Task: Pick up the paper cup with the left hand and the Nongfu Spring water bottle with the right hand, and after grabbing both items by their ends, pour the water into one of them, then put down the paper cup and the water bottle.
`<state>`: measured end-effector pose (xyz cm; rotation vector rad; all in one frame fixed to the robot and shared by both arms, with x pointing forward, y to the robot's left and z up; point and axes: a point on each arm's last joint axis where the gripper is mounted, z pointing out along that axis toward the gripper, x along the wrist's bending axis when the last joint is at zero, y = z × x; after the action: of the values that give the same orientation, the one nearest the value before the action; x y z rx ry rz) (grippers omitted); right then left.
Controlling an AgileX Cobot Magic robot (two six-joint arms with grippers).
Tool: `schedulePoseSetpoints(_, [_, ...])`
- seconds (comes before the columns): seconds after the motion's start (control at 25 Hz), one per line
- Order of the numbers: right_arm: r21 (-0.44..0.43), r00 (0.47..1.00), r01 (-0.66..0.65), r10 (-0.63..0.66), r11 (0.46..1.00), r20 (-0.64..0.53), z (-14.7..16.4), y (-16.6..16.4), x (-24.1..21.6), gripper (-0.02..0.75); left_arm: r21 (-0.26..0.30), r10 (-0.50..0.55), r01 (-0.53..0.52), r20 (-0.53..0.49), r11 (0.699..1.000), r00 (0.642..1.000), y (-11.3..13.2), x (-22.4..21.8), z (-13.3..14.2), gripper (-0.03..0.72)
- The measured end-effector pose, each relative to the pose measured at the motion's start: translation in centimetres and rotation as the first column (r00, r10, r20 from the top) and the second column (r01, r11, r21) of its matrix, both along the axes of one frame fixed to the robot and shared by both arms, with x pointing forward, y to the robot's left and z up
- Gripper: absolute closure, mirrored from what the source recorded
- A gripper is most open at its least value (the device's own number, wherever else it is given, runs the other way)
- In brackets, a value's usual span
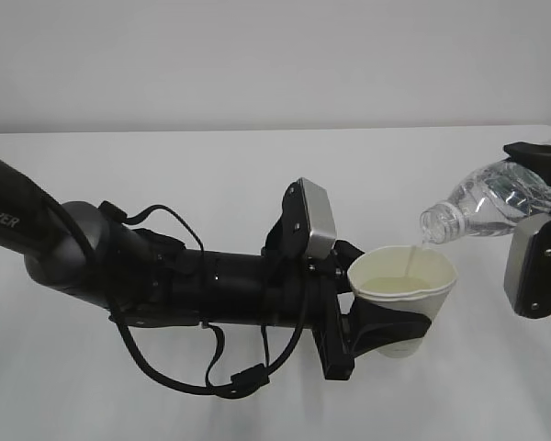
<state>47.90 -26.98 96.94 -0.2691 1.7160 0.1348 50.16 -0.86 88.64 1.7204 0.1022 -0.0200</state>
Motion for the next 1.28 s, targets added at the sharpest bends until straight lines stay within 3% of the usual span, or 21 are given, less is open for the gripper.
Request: schedulePoseSetpoints(1.28, [-0.017,1.0,-0.003,0.003,1.0,0.004,0.0,0.0,0.0,0.343,0.0,0.0,0.0,0.0,1.0,1.0,0.0,0.0,0.0,0.271])
